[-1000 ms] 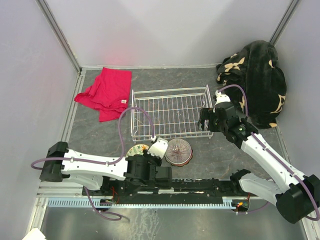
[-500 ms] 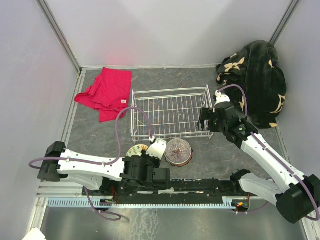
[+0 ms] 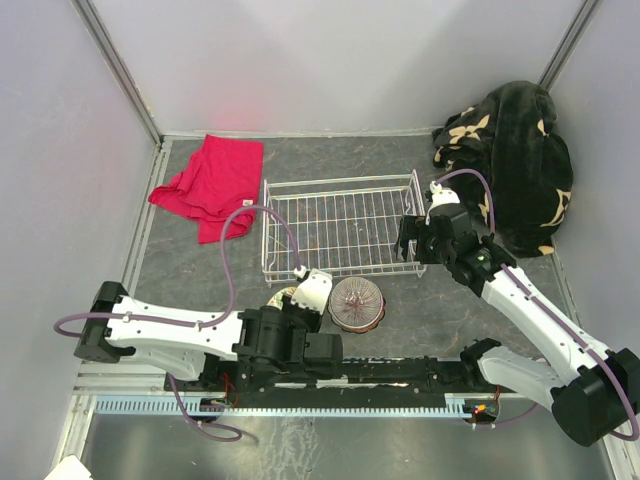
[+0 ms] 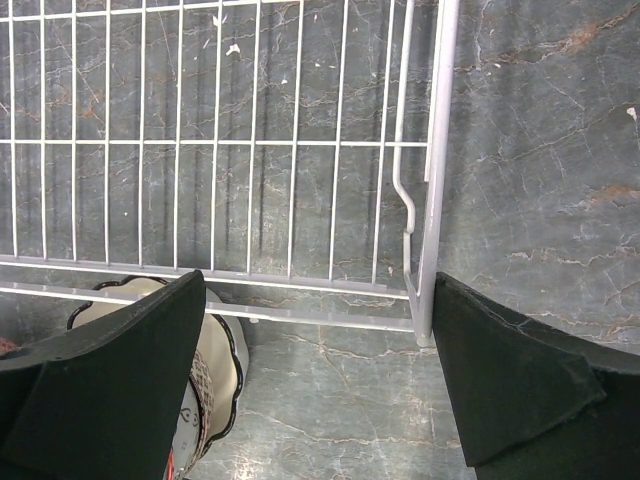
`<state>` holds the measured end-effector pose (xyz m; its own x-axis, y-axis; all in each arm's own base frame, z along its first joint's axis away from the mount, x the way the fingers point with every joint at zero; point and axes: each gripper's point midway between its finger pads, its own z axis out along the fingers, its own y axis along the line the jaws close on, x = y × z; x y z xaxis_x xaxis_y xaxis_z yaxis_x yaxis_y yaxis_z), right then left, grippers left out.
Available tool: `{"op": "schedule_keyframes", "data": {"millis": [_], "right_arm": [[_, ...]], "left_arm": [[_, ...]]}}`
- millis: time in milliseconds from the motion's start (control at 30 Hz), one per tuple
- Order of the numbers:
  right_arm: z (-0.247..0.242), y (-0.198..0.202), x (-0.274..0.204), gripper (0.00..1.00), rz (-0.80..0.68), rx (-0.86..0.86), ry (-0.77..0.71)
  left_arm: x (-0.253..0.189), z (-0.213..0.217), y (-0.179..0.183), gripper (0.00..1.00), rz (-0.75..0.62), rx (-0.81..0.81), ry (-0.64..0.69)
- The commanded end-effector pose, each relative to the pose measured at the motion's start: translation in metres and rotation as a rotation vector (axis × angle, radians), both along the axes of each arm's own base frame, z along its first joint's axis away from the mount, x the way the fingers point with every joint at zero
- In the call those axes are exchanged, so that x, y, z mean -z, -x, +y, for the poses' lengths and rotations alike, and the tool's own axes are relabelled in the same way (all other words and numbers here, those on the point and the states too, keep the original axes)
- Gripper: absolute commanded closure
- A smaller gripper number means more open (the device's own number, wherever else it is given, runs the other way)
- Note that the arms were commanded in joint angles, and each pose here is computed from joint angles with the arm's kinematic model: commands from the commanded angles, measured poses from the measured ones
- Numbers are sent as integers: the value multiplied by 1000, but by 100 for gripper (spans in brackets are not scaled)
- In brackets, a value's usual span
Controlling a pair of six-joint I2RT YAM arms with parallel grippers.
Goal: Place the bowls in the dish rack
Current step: Pick up the bowl from the center of the board.
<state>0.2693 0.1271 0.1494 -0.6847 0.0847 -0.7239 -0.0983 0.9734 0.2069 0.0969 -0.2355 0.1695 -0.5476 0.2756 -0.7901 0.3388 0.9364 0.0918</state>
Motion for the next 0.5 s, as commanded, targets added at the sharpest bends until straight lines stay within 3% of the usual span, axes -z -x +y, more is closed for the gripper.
{"op": "schedule_keyframes", "data": {"millis": [0, 233, 467], "right_arm": [[5, -10, -11, 1, -50, -10, -18], [5, -10, -10, 1, -50, -11, -19], [6, -10, -10, 1, -49, -11, -21]], "left_arm": [[-22, -9, -9, 97, -70, -53, 72], [-21, -10, -9, 97, -80, -68, 34], [-62, -26, -14, 97, -139, -12, 161]]}}
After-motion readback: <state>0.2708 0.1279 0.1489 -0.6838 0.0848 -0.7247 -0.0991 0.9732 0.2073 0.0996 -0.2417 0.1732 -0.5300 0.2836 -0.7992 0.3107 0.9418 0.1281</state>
